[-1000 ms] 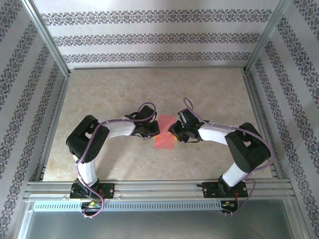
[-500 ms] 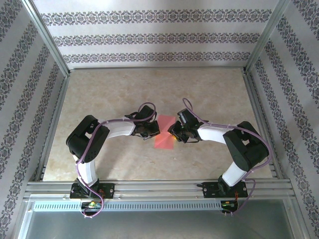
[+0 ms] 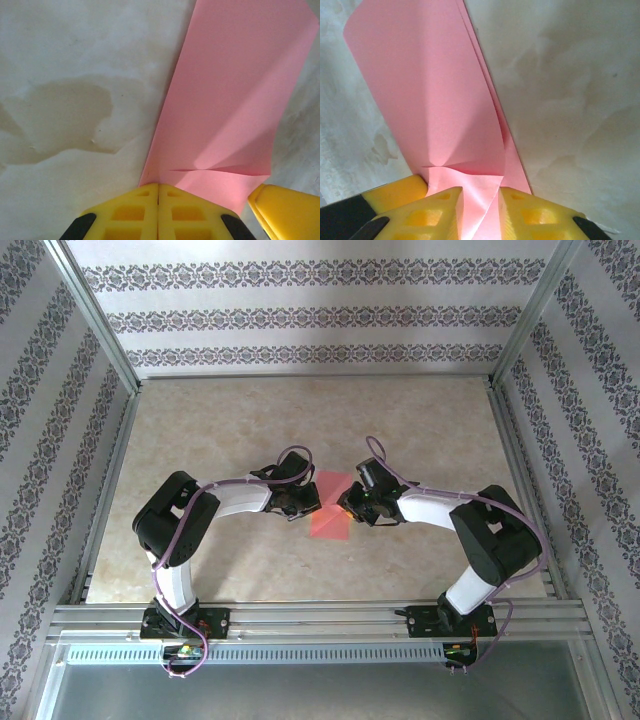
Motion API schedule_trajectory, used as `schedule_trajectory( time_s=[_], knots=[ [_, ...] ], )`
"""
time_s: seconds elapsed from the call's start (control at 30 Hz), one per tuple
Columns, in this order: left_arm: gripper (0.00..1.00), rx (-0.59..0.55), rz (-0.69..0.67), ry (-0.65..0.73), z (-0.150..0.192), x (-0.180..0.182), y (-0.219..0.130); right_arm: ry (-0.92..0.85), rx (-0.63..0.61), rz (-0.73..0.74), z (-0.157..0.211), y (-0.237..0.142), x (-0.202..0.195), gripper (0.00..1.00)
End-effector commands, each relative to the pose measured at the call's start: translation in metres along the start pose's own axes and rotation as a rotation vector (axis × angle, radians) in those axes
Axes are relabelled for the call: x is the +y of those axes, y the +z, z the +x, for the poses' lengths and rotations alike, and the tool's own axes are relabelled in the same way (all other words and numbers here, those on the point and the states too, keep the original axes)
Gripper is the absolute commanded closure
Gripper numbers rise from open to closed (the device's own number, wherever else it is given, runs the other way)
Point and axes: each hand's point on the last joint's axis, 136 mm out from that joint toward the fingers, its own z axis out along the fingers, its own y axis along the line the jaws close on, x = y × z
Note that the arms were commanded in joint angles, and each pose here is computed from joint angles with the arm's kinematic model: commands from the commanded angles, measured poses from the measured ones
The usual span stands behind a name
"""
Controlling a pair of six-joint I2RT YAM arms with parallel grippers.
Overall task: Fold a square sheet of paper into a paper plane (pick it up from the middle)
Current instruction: Pick up the paper from the center of the table.
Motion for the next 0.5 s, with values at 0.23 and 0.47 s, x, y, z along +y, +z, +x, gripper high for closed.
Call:
schedule_trajectory(
  time_s=[0.23, 0.47],
  knots=[
    [0.93, 0.061, -0.120, -0.052, 0.017, 0.041, 0.015, -0.032, 0.007, -0.043, -0.002, 0.000, 0.010, 0.75],
    [0.93, 0.060, -0.120, -0.053, 0.016, 0.040, 0.014, -0.063, 0.054, -0.091, 0.008, 0.004, 0.020, 0.76]
  ],
)
